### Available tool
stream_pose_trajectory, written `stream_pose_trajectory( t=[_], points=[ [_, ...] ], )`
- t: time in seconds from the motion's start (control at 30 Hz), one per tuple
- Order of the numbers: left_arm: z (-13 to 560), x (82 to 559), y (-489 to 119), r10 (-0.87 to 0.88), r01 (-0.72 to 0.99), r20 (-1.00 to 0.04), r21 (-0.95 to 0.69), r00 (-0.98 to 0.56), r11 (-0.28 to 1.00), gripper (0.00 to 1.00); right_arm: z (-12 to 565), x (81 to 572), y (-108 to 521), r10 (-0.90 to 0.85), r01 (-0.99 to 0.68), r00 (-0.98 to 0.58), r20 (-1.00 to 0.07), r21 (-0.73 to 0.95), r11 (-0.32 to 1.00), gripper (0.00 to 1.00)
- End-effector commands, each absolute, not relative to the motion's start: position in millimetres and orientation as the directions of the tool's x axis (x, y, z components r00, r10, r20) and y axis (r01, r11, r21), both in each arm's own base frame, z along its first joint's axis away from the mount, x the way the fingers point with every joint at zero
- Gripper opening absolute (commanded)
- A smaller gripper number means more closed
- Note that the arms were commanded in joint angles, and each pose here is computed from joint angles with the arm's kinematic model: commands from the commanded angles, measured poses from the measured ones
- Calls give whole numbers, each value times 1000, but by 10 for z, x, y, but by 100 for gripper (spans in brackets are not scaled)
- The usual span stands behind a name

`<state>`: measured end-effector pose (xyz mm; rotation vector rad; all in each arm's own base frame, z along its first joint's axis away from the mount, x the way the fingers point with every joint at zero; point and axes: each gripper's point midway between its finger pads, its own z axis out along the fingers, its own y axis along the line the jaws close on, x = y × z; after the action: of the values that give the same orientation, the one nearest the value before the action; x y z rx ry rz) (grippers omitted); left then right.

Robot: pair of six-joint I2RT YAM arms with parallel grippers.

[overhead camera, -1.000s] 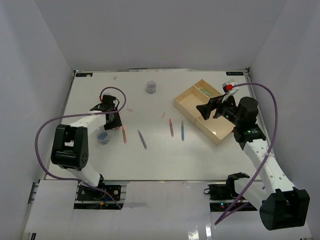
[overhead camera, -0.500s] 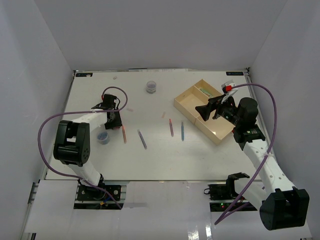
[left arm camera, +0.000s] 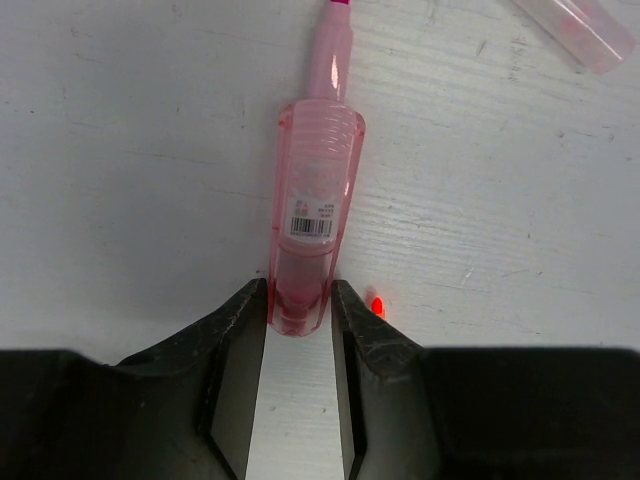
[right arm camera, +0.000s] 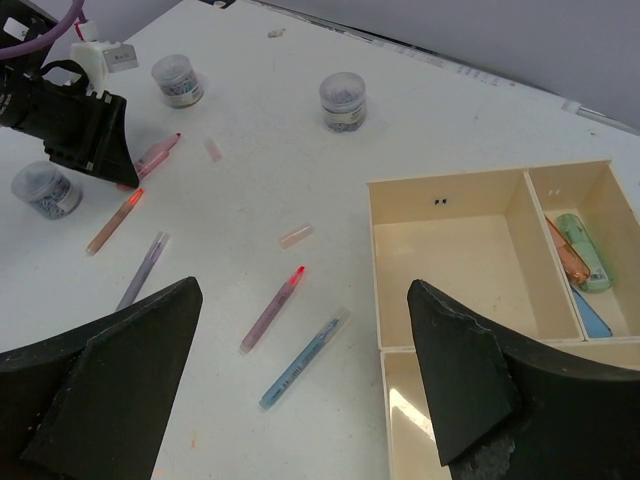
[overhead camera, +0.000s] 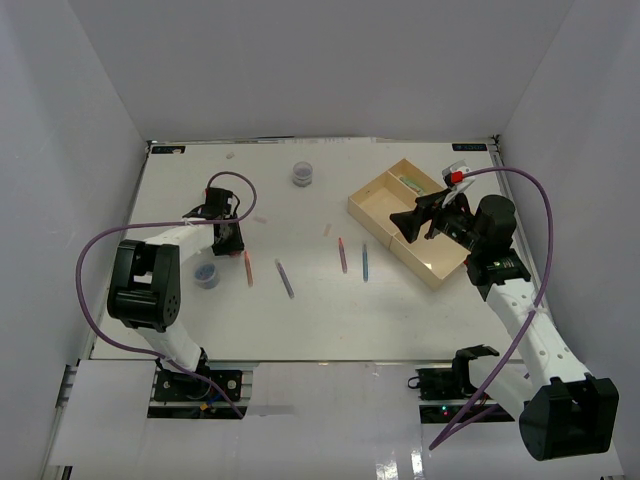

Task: Sort the stationery into containers
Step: Pick up the pen from the center of the board.

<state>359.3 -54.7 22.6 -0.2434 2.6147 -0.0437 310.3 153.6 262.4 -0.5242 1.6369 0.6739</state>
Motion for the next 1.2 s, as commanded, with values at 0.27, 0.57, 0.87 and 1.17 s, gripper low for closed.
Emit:
stream_pose_trajectory(
  t=[0.27,0.57,0.87,1.17],
  points=[
    [134,3555,-619,-178,-148,-464,-101,-868,984,40,2705,3081,1574,31,-699,-114,-993,103,707,90],
    [190,3583,-626,-181,-150,-479,-104,-859,983,21,2691,3070,1585,29,-705,-118,-993,104,701,90],
    [860,3675,-804,-144,-62,-625,-151,-767,987,18,2798,3031,1635,32,-727,-115,-993,106,679,90],
    [1581,3548,-1555,44,281,-755,-189,-654,941,18,2968,2946,1918,45,-772,-185,-982,174,611,90]
  ],
)
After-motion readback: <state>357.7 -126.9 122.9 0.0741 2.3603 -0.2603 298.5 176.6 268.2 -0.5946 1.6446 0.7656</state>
